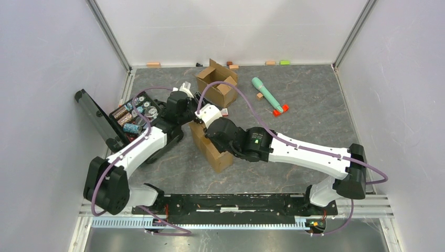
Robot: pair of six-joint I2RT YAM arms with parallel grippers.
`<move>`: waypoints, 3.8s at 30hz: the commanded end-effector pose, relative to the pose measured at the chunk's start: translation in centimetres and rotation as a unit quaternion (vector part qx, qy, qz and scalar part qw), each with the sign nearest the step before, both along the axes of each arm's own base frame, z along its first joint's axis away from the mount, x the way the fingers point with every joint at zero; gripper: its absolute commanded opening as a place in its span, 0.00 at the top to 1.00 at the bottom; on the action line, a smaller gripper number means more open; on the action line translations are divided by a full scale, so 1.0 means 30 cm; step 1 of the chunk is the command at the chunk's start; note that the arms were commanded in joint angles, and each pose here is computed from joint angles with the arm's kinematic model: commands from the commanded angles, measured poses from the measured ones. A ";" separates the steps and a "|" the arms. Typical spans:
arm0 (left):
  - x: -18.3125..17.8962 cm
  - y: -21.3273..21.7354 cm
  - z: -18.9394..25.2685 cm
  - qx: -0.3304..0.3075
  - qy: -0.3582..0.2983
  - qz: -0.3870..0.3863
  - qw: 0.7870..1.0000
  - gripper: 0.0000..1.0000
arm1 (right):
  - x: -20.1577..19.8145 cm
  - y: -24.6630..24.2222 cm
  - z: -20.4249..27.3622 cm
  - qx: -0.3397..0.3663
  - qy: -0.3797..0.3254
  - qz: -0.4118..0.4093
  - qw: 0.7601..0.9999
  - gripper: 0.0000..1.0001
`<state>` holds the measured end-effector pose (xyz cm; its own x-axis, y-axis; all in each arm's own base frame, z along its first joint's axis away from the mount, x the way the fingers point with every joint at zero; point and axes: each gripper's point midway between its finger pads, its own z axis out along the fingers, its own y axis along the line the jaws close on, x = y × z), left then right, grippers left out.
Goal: Unpack the express box
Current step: Cut the express box at the center of the board.
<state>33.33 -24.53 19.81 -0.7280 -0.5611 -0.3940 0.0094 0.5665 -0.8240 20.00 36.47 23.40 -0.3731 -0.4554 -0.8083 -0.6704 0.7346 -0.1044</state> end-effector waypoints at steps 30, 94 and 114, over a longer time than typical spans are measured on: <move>-0.126 0.153 -0.363 0.050 0.098 0.033 0.993 0.49 | -0.072 -0.111 0.013 -0.077 0.035 -0.006 0.996 1.00; -0.120 0.189 -0.384 0.050 0.094 0.035 0.994 0.50 | -0.300 -0.369 -0.080 -0.086 0.129 0.007 0.988 1.00; -0.116 0.197 -0.390 0.051 0.096 0.037 0.993 0.50 | -0.347 -0.442 -0.091 -0.096 0.153 0.012 0.983 1.00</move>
